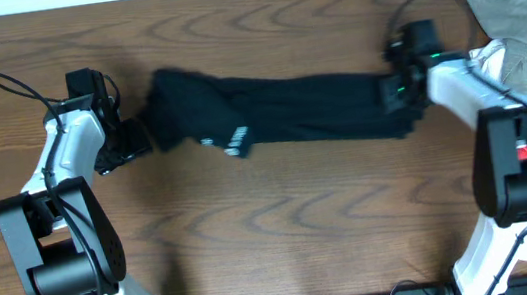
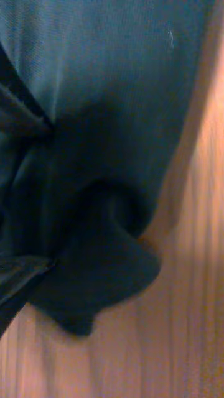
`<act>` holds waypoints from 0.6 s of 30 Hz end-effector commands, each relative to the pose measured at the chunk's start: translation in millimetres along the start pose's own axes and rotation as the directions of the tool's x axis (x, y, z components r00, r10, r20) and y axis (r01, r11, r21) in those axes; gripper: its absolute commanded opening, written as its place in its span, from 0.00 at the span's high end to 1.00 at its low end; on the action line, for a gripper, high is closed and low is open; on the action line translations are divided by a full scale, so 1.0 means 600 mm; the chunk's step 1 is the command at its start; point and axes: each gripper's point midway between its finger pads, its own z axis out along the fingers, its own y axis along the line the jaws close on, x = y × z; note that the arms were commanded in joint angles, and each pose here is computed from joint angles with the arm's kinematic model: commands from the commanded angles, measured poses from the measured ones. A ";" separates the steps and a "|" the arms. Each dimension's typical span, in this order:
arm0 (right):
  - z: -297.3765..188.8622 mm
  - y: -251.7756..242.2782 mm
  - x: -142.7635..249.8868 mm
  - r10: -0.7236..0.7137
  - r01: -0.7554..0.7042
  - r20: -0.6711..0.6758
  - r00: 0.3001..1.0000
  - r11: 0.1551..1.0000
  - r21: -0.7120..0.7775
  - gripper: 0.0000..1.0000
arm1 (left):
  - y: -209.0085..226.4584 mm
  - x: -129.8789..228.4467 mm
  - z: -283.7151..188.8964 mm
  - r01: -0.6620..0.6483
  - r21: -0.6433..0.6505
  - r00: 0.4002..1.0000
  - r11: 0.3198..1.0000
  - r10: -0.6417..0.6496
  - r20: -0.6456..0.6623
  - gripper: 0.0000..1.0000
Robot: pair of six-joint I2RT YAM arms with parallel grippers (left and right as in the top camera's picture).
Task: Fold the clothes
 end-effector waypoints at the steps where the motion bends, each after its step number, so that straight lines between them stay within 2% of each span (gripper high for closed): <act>1: -0.001 -0.035 -0.024 0.053 -0.052 0.024 0.998 0.999 -0.006 0.35 | -0.019 -0.010 -0.016 0.012 0.071 1.000 0.997 -0.013 0.017 0.37; 4: -0.010 0.001 -0.034 0.007 -0.002 0.038 0.999 0.990 -0.144 0.27 | -0.035 -0.011 -0.017 0.005 0.118 1.000 0.993 -0.007 0.020 0.37; 8: -0.023 0.056 -0.036 -0.036 0.048 0.050 0.998 0.960 -0.275 0.21 | -0.078 -0.022 -0.024 -0.027 0.236 0.999 0.971 0.016 0.048 0.36; 11: -0.037 0.090 -0.041 -0.069 0.089 0.072 0.995 0.942 -0.325 0.19 | -0.116 -0.037 -0.032 -0.108 0.312 0.991 0.944 0.078 0.106 0.36; 16: -0.083 0.127 -0.058 -0.109 0.150 0.137 0.985 0.928 -0.341 0.16 | -0.139 -0.052 -0.036 -0.150 0.322 0.981 0.935 0.102 0.163 0.28; 18: -0.104 0.134 -0.065 -0.117 0.167 0.164 0.979 0.926 -0.339 0.16 | -0.140 -0.053 -0.032 -0.152 0.322 0.981 0.934 0.104 0.164 0.28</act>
